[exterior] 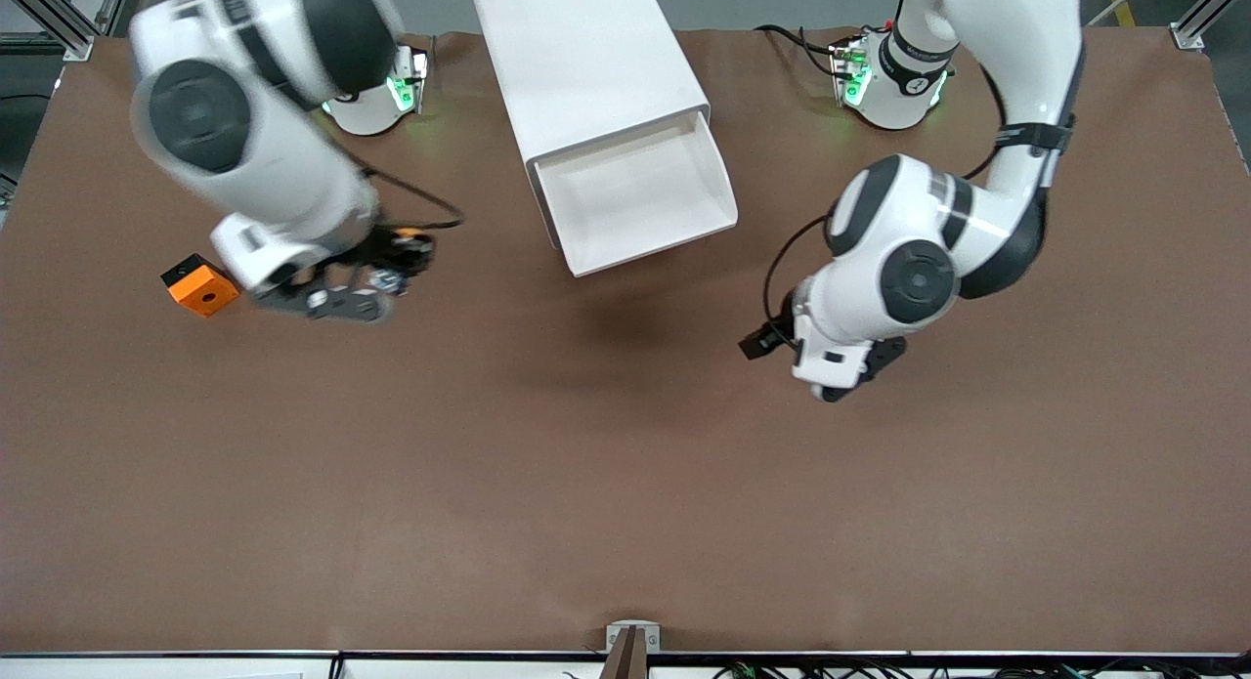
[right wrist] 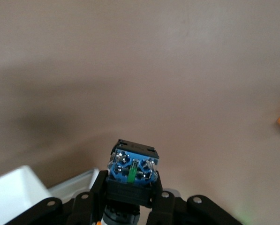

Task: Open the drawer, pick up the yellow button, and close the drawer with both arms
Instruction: 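Push the drawer shut with the left gripper while the right gripper carries the button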

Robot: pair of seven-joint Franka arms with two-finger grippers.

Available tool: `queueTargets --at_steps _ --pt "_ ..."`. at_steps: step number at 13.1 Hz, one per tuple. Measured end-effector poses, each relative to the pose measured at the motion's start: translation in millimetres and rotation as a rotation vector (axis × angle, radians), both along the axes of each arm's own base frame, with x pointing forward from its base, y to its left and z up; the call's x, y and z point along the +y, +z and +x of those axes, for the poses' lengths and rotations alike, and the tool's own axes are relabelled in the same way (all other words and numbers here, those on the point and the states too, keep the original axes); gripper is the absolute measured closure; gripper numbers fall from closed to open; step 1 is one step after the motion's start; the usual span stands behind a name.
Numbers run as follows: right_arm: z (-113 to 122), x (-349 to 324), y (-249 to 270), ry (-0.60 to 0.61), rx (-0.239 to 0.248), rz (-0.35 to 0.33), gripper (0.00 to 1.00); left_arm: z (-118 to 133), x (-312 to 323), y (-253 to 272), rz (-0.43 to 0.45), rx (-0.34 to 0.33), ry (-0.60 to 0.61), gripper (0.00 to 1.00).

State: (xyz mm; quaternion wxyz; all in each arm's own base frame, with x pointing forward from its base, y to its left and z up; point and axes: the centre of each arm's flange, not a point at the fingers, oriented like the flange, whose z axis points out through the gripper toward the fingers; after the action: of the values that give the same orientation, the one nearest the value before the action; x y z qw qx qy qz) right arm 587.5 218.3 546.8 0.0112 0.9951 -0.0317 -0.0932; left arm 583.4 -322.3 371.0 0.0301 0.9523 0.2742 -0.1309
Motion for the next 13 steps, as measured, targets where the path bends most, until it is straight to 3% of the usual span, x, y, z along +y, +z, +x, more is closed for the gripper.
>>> queueTargets --at_steps 2,6,13 --pt "22 -75 -15 0.081 0.016 0.010 0.60 -25 -37 -9 0.000 -0.001 -0.064 0.00" --pt "44 -177 -60 0.165 -0.014 -0.041 0.60 -74 -94 -20 0.016 0.020 -0.179 0.00" --pt "44 -300 -127 0.175 -0.043 -0.064 0.60 -135 -145 -33 0.028 0.072 -0.270 0.00"
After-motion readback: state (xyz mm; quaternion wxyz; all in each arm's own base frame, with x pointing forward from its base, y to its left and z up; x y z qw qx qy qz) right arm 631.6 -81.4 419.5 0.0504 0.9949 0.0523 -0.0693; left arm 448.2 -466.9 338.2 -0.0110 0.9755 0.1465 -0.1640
